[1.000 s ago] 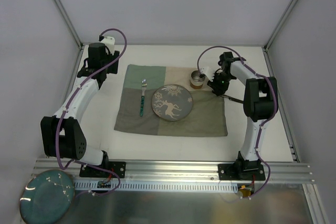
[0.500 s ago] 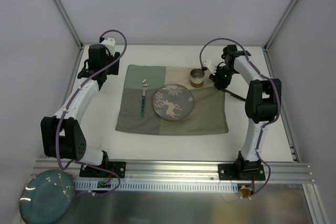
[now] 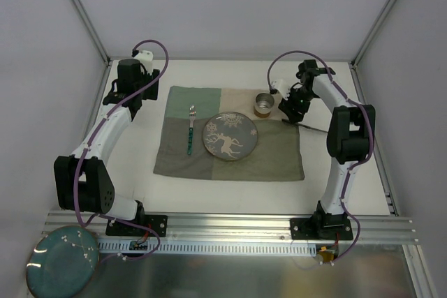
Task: Set the dinner table for one person
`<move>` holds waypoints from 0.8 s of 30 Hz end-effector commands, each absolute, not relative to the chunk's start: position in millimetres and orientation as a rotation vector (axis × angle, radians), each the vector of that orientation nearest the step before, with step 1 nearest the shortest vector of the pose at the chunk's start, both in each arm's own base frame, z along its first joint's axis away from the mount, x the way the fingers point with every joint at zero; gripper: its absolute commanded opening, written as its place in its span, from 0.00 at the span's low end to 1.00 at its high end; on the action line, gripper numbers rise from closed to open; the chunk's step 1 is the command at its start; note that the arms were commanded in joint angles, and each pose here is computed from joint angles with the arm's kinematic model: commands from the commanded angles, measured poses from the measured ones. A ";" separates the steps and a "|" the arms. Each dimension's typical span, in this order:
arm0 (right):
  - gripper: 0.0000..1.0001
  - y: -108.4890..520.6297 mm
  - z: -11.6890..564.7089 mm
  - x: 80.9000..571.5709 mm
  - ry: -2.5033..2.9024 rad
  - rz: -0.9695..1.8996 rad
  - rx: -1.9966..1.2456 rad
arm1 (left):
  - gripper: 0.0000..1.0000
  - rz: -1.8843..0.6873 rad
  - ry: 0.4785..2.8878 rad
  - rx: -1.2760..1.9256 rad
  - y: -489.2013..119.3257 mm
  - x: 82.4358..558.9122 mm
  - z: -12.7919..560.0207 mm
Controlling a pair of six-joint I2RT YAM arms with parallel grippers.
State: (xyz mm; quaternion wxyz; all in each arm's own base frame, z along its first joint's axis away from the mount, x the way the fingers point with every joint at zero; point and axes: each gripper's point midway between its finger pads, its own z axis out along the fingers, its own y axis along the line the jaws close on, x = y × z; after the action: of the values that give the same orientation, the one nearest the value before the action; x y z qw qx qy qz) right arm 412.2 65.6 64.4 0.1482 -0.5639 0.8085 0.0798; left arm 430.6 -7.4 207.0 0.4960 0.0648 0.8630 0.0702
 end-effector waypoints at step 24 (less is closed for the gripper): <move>0.63 28.7 60.9 381.8 2.389 0.299 -1.557 | 0.63 0.097 2.088 0.133 -13.1 431.0 199.3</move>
State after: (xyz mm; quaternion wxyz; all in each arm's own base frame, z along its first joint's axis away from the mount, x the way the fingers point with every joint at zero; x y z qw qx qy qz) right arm 384.7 22.2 52.8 0.1252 -0.5289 0.8347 0.0888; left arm 426.8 -12.1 197.9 0.4892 0.0666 0.8679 0.0558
